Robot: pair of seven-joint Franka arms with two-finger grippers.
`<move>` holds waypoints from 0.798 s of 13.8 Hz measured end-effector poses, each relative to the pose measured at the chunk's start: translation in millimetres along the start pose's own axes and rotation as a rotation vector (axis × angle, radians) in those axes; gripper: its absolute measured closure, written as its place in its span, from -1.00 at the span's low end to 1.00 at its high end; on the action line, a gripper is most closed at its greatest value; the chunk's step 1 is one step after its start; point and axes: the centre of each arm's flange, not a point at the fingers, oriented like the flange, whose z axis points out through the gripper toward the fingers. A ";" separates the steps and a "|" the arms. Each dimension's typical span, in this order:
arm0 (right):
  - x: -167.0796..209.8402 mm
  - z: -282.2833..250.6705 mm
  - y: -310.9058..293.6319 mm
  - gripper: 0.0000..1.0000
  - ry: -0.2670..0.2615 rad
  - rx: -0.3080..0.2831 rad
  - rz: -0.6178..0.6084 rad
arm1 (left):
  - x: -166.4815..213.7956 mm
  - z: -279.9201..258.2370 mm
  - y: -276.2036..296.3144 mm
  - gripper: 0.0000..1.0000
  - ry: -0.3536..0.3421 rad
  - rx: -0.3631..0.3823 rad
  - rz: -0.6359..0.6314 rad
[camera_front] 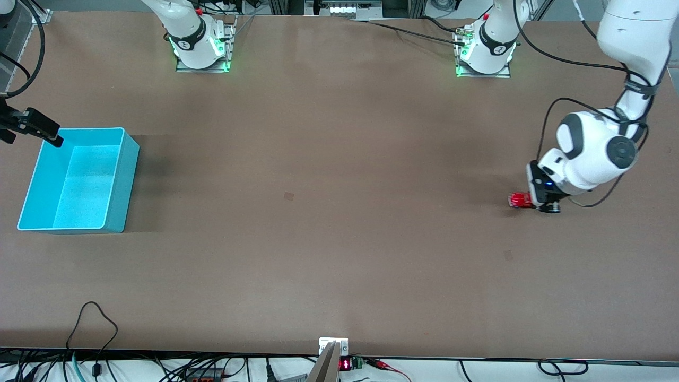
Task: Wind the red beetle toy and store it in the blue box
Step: 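Grasp the red car with the left gripper and pull it back, then open the left gripper to release the wound car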
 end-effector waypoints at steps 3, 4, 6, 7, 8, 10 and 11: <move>0.0 0.0 0.0 -1.00 0.000 0.000 0.000 | -35.6 -0.5 -2.6 0.15 0.000 0.006 0.001; 0.0 0.0 0.0 -1.00 0.000 0.000 0.000 | -40.5 -0.6 -3.3 0.15 0.000 0.004 0.001; 0.0 0.0 0.1 -1.00 0.000 0.000 0.000 | -42.4 -0.6 -4.2 0.15 0.001 0.002 0.004; 0.0 0.0 0.7 -1.00 0.000 0.000 0.001 | -42.4 -0.6 -4.2 0.15 0.001 0.002 0.005; -0.1 0.2 2.1 -1.00 0.000 0.000 0.004 | -42.5 -0.6 -4.3 0.15 0.001 0.002 0.005; -0.2 0.4 4.0 -1.00 -0.001 -0.001 0.007 | -42.9 -0.6 -4.3 0.15 0.001 0.002 0.004; -0.2 0.4 4.1 -1.00 -0.001 -0.001 0.007 | -43.0 -0.7 -4.3 0.15 0.001 0.002 0.004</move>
